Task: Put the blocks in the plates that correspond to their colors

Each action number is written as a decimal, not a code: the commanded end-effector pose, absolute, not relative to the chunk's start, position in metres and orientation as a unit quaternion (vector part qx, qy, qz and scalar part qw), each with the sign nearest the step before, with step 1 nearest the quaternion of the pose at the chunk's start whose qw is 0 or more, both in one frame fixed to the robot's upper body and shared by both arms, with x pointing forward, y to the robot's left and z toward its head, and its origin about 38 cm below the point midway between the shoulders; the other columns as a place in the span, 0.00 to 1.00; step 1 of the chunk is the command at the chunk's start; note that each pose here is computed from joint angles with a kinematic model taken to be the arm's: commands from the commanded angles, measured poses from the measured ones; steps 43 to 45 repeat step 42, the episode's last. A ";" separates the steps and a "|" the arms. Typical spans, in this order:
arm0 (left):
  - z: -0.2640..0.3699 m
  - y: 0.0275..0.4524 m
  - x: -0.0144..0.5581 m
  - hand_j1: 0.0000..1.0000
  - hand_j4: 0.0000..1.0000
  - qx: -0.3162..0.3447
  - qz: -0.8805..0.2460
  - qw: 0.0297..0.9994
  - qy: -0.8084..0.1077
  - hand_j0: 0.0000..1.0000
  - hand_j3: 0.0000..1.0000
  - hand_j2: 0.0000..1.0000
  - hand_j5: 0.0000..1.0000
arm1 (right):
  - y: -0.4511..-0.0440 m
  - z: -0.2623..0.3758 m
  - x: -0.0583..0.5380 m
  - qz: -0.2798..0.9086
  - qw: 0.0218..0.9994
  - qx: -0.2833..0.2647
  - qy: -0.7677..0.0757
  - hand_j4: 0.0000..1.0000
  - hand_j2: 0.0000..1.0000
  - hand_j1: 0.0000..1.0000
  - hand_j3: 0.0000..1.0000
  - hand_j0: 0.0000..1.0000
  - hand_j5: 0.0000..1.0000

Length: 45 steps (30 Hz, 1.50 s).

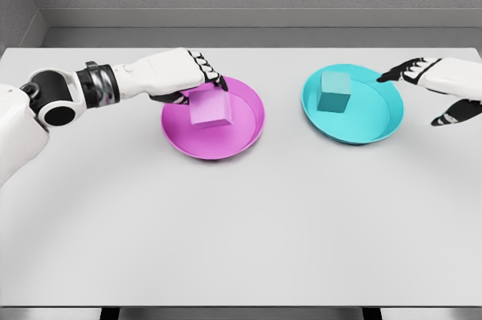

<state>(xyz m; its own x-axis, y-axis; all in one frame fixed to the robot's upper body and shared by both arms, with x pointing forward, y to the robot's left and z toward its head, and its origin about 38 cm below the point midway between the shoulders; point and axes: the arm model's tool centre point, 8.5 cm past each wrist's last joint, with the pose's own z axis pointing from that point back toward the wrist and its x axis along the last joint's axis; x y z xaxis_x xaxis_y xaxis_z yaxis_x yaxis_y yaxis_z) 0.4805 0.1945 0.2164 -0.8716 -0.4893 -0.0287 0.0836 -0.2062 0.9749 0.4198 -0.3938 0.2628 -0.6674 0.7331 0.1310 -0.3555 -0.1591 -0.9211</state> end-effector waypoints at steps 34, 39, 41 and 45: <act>0.238 0.354 0.401 1.00 1.00 0.178 -0.773 0.279 -0.542 1.00 1.00 1.00 1.00 | -0.365 0.250 0.402 0.760 0.335 -0.142 -0.539 1.00 1.00 1.00 1.00 1.00 1.00; 0.240 0.353 0.401 1.00 1.00 0.179 -0.773 0.277 -0.543 1.00 1.00 1.00 1.00 | -0.367 0.251 0.402 0.759 0.336 -0.144 -0.539 1.00 1.00 1.00 1.00 1.00 1.00; 0.240 0.353 0.401 1.00 1.00 0.178 -0.773 0.277 -0.542 1.00 1.00 1.00 1.00 | -0.367 0.251 0.402 0.760 0.336 -0.144 -0.538 1.00 1.00 1.00 1.00 1.00 1.00; 0.240 0.353 0.401 1.00 1.00 0.178 -0.773 0.277 -0.542 1.00 1.00 1.00 1.00 | -0.367 0.251 0.402 0.760 0.336 -0.143 -0.538 1.00 1.00 1.00 1.00 1.00 1.00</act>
